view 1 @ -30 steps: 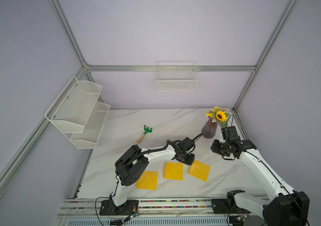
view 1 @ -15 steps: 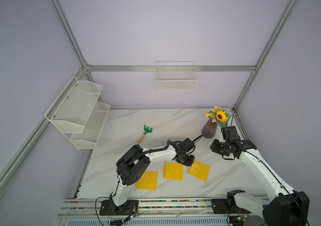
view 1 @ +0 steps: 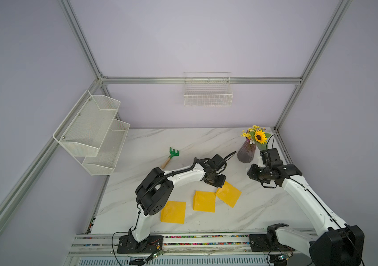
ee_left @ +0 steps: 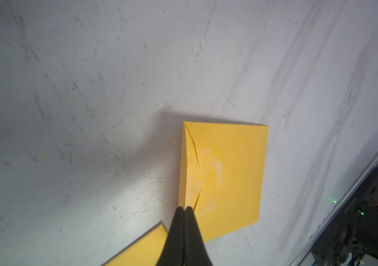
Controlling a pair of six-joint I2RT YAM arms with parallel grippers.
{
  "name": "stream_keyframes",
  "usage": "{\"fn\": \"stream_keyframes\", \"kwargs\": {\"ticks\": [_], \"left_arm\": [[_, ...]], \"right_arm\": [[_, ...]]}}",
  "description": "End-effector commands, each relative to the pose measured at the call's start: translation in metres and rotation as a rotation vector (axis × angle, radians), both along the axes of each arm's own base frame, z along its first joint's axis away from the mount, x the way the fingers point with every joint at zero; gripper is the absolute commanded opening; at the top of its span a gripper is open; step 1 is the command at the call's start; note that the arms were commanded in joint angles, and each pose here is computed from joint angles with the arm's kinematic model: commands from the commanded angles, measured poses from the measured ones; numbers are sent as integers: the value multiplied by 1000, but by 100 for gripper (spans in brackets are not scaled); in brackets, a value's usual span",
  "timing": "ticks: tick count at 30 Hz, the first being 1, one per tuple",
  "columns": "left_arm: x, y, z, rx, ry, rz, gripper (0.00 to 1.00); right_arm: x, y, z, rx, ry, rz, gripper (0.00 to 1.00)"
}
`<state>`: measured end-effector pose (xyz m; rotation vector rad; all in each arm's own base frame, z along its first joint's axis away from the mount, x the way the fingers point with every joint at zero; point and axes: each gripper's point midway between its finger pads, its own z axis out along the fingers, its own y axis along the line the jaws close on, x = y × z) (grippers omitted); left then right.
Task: Seal the envelope with a glue stick
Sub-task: Seal the envelope at the center of the board.
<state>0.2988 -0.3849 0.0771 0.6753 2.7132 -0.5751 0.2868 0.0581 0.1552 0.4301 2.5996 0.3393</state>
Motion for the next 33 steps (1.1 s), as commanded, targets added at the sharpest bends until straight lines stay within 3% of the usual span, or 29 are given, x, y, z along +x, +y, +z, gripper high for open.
{"fn": "stream_keyframes", "kwargs": {"ticks": [1, 9, 33], "left_arm": [[18, 21, -3, 97, -33, -6, 0], [32, 23, -18, 172, -37, -24, 0], [8, -17, -25, 130, -5, -89, 0]], "right_arm": [[6, -1, 8, -1, -36, 3, 0], [5, -1, 7, 1, -37, 5, 0], [4, 5, -2, 25, -5, 24, 0]]}}
